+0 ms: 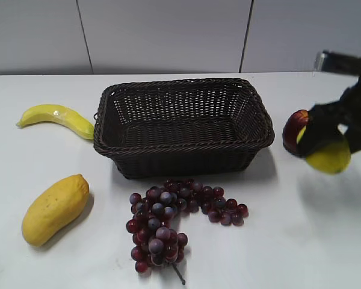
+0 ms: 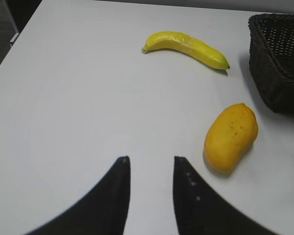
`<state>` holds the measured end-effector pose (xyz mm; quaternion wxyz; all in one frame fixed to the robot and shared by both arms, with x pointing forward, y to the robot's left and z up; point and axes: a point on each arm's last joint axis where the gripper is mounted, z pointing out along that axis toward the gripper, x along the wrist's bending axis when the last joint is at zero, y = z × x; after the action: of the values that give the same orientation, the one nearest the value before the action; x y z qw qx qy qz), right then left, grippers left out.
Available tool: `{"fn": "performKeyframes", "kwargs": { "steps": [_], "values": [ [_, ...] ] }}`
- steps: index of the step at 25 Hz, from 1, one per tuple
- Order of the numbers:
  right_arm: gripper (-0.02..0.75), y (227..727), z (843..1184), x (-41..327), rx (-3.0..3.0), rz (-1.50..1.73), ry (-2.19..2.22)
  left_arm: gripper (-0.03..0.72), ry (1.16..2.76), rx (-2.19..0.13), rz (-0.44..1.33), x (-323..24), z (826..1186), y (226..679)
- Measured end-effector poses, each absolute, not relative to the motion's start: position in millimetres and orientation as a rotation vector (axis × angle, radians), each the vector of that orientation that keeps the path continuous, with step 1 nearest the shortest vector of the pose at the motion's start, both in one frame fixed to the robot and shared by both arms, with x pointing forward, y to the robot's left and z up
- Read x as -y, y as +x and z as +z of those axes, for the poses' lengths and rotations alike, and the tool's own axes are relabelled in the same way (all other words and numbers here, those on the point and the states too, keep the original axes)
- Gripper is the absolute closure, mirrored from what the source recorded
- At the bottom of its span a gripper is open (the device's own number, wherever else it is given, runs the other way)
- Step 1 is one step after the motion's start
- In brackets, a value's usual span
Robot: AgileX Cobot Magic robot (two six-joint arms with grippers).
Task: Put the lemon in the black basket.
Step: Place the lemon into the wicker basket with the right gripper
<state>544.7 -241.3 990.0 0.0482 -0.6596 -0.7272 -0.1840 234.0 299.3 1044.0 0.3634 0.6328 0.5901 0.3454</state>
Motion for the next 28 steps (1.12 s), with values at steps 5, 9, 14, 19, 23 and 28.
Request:
{"fn": "performKeyframes", "kwargs": {
  "steps": [5,9,14,19,23,28],
  "values": [
    [0.146,566.8,1064.1,219.5,2.285,-0.942,-1.952,0.45,1.629,-1.519,0.889,-299.3,1044.0,234.0],
    [0.147,578.8,1090.8,178.0,2.391,-1.112,-1.806,0.45,1.629,-1.519,0.889,-299.3,1044.0,234.0],
    [0.147,600.7,1072.0,123.1,2.457,-1.188,-1.694,0.45,1.629,-1.519,0.889,-299.3,1044.0,234.0],
    [0.148,626.0,1004.3,95.3,2.482,-1.077,-1.714,0.45,1.629,-1.519,0.889,-299.3,1044.0,234.0],
    [0.09,635.8,957.0,91.6,2.494,-0.943,-1.724,0.45,1.629,-1.519,0.889,-299.3,1044.0,234.0],
    [0.073,639.9,953.2,89.5,2.507,-0.934,-1.707,0.45,1.629,-1.519,0.889,-299.3,1044.0,234.0]
  ]
}}
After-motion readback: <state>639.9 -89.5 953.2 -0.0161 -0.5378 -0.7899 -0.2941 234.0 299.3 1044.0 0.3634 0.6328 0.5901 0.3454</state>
